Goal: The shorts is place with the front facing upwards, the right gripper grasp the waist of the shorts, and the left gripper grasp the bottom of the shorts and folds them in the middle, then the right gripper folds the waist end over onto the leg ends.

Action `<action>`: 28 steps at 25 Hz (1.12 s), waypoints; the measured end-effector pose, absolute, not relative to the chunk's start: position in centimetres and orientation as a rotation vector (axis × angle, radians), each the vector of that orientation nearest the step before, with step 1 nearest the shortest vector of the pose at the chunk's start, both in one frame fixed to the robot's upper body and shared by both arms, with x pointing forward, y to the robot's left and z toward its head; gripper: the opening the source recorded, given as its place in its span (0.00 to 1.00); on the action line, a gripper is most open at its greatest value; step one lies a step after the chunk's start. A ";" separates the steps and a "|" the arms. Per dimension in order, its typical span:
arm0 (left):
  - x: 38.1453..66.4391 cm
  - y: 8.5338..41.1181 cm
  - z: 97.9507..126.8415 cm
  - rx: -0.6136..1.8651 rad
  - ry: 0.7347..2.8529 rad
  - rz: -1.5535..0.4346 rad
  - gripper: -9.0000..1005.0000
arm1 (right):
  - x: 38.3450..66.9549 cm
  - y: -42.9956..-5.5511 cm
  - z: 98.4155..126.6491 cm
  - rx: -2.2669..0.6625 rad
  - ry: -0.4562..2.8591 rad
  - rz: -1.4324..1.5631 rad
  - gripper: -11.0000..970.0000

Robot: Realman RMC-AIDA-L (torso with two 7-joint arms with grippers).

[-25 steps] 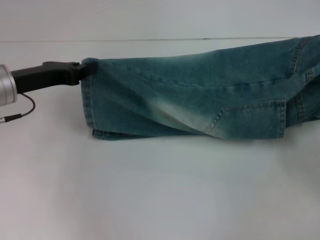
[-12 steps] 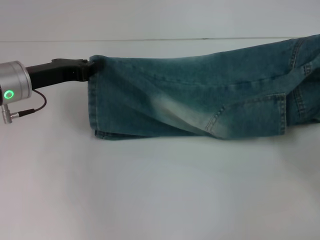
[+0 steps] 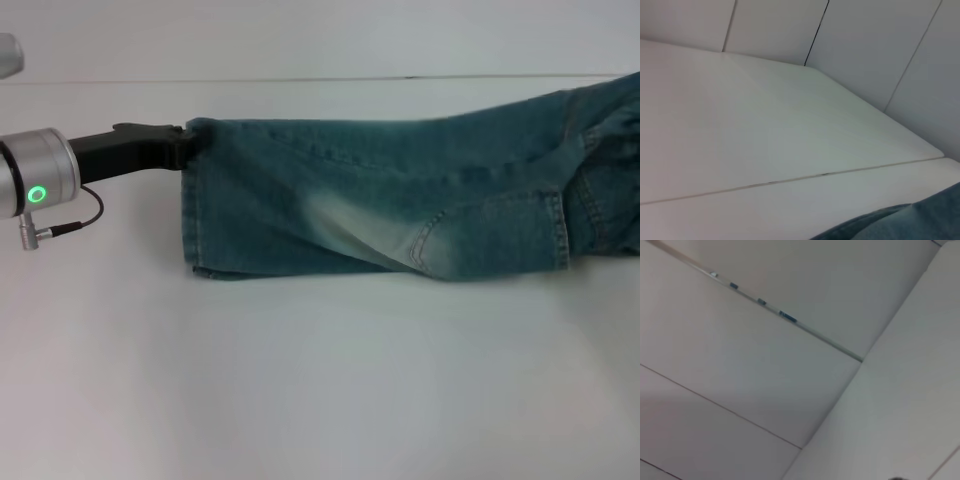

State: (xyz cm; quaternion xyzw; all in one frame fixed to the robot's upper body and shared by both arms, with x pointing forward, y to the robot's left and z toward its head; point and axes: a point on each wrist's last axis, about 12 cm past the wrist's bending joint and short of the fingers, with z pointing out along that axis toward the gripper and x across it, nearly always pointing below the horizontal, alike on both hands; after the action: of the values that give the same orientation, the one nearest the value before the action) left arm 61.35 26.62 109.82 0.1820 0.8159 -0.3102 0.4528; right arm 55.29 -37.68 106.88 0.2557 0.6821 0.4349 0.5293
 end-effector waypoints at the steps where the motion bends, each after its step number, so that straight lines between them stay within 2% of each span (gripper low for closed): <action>1: 61.3 26.4 109.7 0.454 2.012 -0.762 0.03 | 55.4 -37.6 106.9 0.604 1.634 1.029 0.16; 3: 61.3 26.2 109.6 0.453 2.010 -0.753 0.03 | 55.7 -37.4 106.9 0.573 1.649 1.000 0.18; 7: 61.5 26.0 109.3 0.450 2.020 -0.712 0.11 | 56.2 -37.2 106.7 0.530 1.685 0.943 0.20; 11: 61.6 25.9 109.3 0.454 2.026 -0.691 0.19 | 56.3 -37.3 106.8 0.492 1.697 0.898 0.39; 18: 62.0 25.9 109.6 0.463 2.020 -0.680 0.44 | 56.5 -38.5 107.5 0.455 1.704 0.841 0.66; 26: 61.7 25.1 109.2 0.502 2.032 -0.691 0.77 | 57.2 -39.1 107.5 0.497 1.789 0.825 0.85; 28: 61.5 24.9 109.0 0.510 2.037 -0.695 0.82 | 57.3 -39.3 107.6 0.512 1.819 0.853 0.85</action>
State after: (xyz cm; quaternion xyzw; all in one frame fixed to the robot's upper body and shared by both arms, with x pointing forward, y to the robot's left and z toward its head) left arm 61.52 24.87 109.04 0.2060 0.8232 -0.2807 0.4485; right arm 57.26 -39.34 107.62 0.2125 0.7551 0.3540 0.5093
